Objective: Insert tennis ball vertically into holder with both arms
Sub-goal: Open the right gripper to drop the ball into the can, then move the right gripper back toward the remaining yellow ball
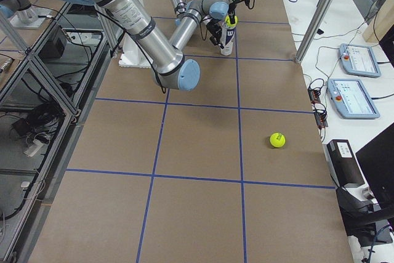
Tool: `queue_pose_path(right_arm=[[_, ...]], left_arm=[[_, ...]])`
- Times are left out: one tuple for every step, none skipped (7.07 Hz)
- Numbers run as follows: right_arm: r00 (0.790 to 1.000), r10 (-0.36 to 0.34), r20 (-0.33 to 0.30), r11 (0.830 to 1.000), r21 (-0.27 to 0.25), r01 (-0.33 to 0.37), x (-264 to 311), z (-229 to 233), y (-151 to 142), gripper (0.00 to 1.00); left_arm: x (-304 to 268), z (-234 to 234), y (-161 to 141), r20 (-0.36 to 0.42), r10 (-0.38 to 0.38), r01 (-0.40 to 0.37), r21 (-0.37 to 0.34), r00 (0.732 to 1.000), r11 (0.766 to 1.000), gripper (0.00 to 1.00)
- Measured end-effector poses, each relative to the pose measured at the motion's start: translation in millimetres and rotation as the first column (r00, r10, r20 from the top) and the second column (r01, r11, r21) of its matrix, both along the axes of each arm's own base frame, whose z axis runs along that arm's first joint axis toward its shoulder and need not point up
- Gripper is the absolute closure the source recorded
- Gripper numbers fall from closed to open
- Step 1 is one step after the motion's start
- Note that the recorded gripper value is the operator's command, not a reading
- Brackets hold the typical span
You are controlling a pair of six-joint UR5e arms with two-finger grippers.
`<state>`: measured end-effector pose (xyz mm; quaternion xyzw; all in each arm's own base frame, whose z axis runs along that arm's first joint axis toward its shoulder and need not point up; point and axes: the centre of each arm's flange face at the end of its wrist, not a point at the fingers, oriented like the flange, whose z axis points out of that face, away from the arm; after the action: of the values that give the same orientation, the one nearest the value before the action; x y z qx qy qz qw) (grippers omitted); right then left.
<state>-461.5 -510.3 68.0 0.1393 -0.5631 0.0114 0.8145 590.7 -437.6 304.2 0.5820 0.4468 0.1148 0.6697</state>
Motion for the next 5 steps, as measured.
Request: queue_pose_path(right_arm=[[1.000, 0.005, 0.003, 1.000, 0.001, -0.005, 1.5, -0.5, 1.4, 0.01], [1.000, 0.007, 0.006, 1.000, 0.003, -0.007, 3.0, -1.8, 3.0, 0.01], [1.000, 0.007, 0.009, 1.000, 0.005, -0.007, 4.9, -2.6, 4.8, 0.01], [1.000, 0.006, 0.014, 1.000, 0.010, -0.006, 9.1, -1.6, 8.4, 0.01], [1.000, 0.005, 0.019, 1.000, 0.013, -0.005, 13.7, 0.6, 12.0, 0.01]], left_arm=[[-0.2, 0.0, -0.2, 0.000, 0.000, 0.000, 0.000, 1.000, 1.000, 0.14], [-0.4, -0.3, -0.2, 0.000, -0.001, 0.001, 0.001, 1.000, 1.000, 0.14], [-0.8, -0.5, -0.6, 0.000, -0.001, 0.001, 0.001, 1.000, 1.000, 0.14], [-1.0, -0.5, -0.8, 0.000, -0.002, 0.002, 0.002, 1.000, 1.000, 0.14], [-1.2, -0.7, -0.9, -0.001, -0.002, 0.002, 0.002, 1.000, 1.000, 0.19]])
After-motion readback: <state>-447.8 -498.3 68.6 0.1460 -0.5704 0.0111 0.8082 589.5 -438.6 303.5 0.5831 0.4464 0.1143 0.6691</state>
